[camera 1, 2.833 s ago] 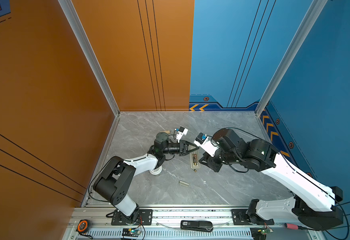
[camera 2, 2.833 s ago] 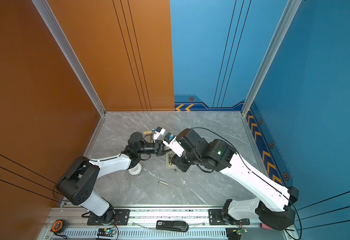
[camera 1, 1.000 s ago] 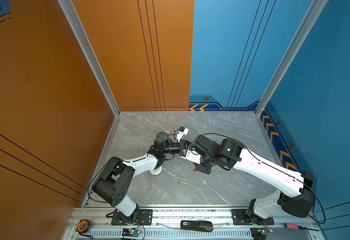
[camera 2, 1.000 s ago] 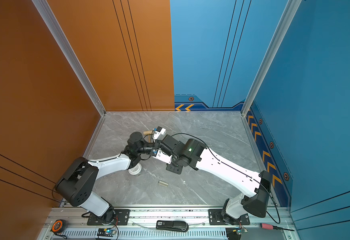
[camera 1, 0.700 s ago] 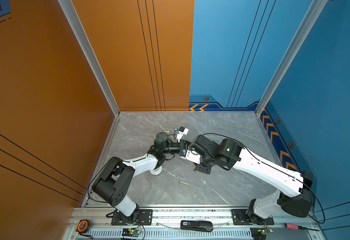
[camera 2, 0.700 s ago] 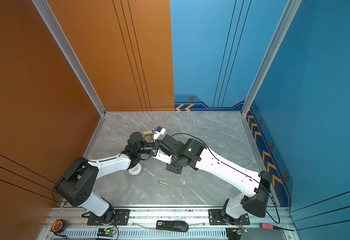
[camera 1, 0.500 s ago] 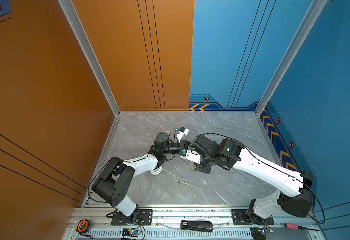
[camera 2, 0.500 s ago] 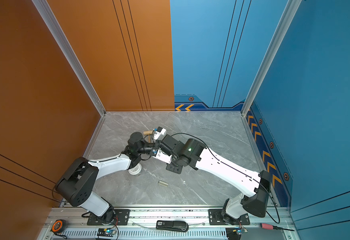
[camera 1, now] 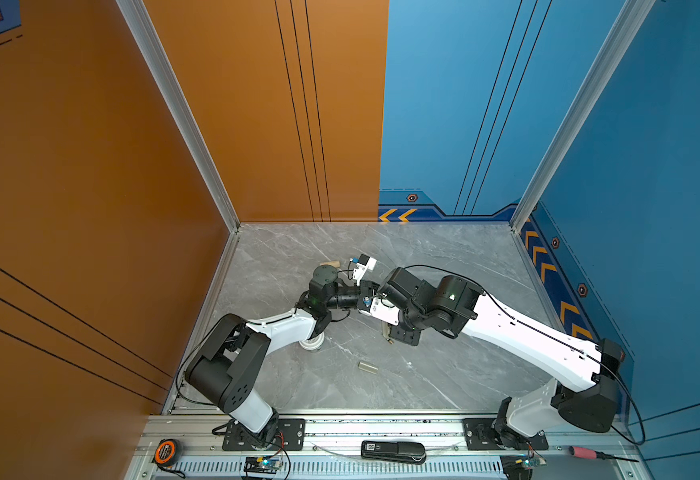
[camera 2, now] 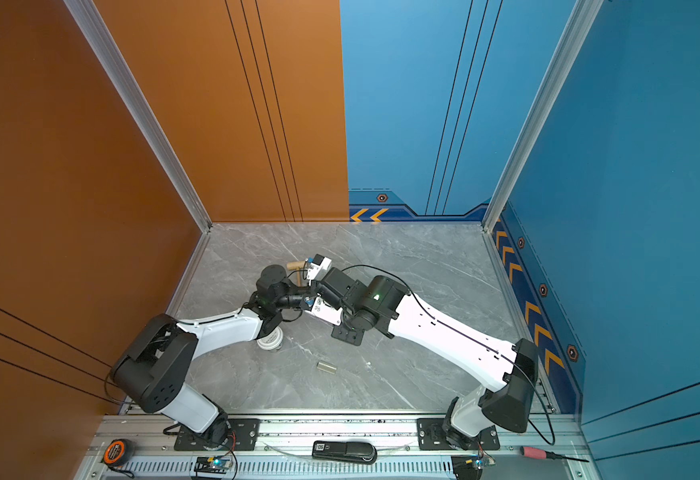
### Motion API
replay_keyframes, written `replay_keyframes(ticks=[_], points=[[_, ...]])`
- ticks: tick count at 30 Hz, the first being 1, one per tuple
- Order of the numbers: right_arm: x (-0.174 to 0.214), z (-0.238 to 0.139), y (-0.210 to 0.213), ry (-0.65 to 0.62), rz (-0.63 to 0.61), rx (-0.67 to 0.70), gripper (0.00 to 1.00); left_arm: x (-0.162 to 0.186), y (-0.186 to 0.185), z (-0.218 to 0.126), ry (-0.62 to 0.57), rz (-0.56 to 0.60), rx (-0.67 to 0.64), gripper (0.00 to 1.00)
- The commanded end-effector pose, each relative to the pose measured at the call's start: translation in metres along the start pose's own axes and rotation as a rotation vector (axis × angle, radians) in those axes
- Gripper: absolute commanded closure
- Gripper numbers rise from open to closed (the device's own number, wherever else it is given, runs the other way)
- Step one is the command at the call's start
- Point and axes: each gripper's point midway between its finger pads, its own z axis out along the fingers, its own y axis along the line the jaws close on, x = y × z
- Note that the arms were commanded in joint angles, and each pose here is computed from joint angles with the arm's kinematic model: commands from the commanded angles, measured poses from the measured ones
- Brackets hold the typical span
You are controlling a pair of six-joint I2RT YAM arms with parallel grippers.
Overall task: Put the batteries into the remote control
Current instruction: 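Open the right gripper and raise it away from the seated battery, then lift the right gripper off the remote and move it over the second AA battery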
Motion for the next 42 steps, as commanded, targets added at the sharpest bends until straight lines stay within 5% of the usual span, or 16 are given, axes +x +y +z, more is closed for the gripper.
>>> replay_keyframes(ticks=[1, 32, 37, 42], points=[[-0.003, 0.014, -0.012, 0.019, 0.015, 0.043, 0.90, 0.010, -0.033, -0.001, 0.042, 0.069, 0.073, 1.00], [-0.007, 0.020, -0.021, 0.030, 0.011, 0.057, 0.99, 0.009, -0.034, -0.003, 0.039, 0.072, 0.074, 1.00], [-0.026, -0.011, -0.022, -0.061, 0.033, 0.088, 0.92, 0.003, -0.029, -0.010, 0.004, 0.073, 0.042, 1.00], [-0.040, -0.059, -0.035, -0.205, 0.221, 0.117, 0.67, 0.001, -0.009, -0.027, -0.030, 0.075, -0.085, 1.00]])
